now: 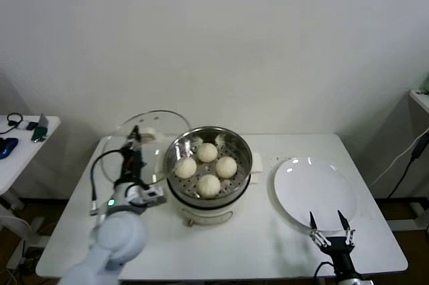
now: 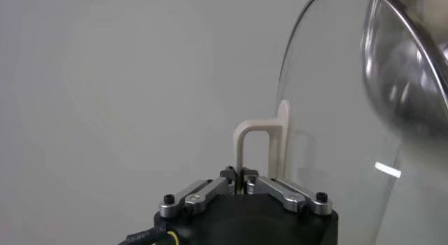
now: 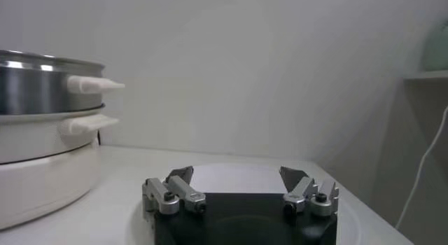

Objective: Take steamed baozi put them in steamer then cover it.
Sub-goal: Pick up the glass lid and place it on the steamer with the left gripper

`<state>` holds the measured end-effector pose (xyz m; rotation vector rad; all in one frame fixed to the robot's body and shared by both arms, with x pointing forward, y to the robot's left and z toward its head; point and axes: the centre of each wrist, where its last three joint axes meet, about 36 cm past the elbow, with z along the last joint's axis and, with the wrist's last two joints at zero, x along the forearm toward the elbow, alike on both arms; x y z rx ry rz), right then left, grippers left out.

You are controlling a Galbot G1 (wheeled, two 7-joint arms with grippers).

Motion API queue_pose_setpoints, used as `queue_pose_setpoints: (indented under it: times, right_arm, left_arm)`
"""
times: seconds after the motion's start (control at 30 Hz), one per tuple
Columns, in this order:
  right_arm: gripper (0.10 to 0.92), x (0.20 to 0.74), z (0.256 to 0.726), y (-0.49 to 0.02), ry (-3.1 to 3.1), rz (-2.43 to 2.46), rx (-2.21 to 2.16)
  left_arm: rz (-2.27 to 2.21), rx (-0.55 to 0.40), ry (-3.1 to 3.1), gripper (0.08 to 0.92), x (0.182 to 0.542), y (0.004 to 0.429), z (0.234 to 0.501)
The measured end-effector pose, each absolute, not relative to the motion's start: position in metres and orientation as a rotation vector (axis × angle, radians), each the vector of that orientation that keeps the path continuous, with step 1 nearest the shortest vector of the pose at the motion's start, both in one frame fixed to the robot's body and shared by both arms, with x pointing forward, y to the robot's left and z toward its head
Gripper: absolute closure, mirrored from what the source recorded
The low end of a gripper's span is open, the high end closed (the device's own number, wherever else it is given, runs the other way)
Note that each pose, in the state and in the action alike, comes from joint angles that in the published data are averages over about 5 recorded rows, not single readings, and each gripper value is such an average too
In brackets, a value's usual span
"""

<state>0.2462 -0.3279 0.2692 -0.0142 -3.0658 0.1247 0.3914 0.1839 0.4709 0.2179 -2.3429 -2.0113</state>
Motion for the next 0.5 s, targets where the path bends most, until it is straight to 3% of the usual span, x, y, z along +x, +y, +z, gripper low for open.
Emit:
queue_pose_setpoints:
  times: [0.3,0.5]
  right_arm:
    - [0.2,0.245,0.265,-0.338,-3.071,0.134,-0.031]
    - [0.199,0.243,0.261,-0.341,-3.069,0.13,-0.045]
  left_arm:
    - [-2.04,0.015,-2.359,0.863,0.393,0.093,0.461]
    - [-2.076,-0.057,-2.343,0.863,0.392,0.058,0.455]
